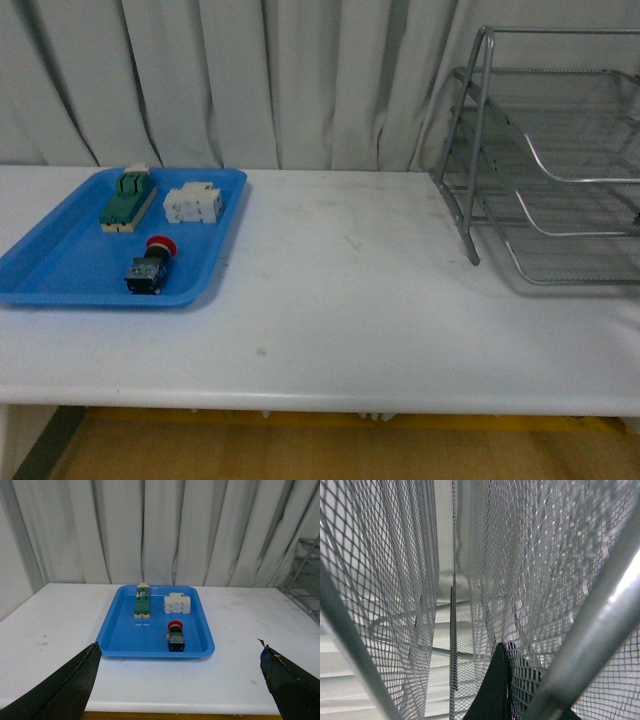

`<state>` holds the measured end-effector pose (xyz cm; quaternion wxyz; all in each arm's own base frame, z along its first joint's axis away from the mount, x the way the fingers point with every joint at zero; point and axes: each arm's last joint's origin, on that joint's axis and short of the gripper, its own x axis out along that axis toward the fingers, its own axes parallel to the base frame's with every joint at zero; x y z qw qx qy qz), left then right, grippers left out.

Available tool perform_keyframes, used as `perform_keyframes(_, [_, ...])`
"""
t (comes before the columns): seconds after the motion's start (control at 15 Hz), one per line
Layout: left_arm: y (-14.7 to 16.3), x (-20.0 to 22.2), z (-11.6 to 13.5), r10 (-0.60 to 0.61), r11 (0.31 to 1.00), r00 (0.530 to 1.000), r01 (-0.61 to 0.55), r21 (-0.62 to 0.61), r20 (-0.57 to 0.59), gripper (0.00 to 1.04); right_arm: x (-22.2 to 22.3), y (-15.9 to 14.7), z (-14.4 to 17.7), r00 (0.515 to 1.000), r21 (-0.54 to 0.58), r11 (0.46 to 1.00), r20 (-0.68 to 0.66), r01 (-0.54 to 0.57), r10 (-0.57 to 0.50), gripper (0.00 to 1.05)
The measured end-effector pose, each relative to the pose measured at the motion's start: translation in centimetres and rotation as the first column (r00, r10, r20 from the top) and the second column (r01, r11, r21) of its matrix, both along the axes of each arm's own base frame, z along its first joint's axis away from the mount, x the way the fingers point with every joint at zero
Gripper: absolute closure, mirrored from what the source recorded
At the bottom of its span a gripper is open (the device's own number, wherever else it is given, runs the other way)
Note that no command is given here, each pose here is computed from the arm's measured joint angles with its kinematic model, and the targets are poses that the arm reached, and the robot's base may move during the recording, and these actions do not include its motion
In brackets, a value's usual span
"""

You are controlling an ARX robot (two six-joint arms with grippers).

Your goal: Place button on rack with both arms

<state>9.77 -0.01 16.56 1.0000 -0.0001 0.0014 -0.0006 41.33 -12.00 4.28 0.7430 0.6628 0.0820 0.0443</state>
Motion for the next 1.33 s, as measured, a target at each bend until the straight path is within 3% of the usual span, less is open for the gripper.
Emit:
perform_keyframes(0.93, [0.0,0.0,0.0,0.0,1.0,1.0,0.0,0.0,0.0,0.07,-8.7,0.7,-0.4,0.988,0.031,0.999,-0.15,-0.021,0.026,1.03])
perform_keyframes(1.0, [0.0,0.0,0.0,0.0,1.0,1.0,0.0,0.0,0.0,0.07,-8.8,0.7,-0.3,0.989,0.02,0.999,-0.148,-0.03,0.033,0.98])
perform_keyframes(1.07, [0.0,0.0,0.0,0.0,1.0,1.0,0.0,0.0,0.0,0.07,-9.2,1.0,-0.6,0.984,0.009,0.998,-0.164,-0.067,0.067,0.82])
perform_keyframes(1.33, [0.0,0.0,0.0,0.0,1.0,1.0,0.0,0.0,0.0,0.07,-9.6,1.2,0.1,0.983,0.004,0.994,-0.151,-0.106,0.106,0.34])
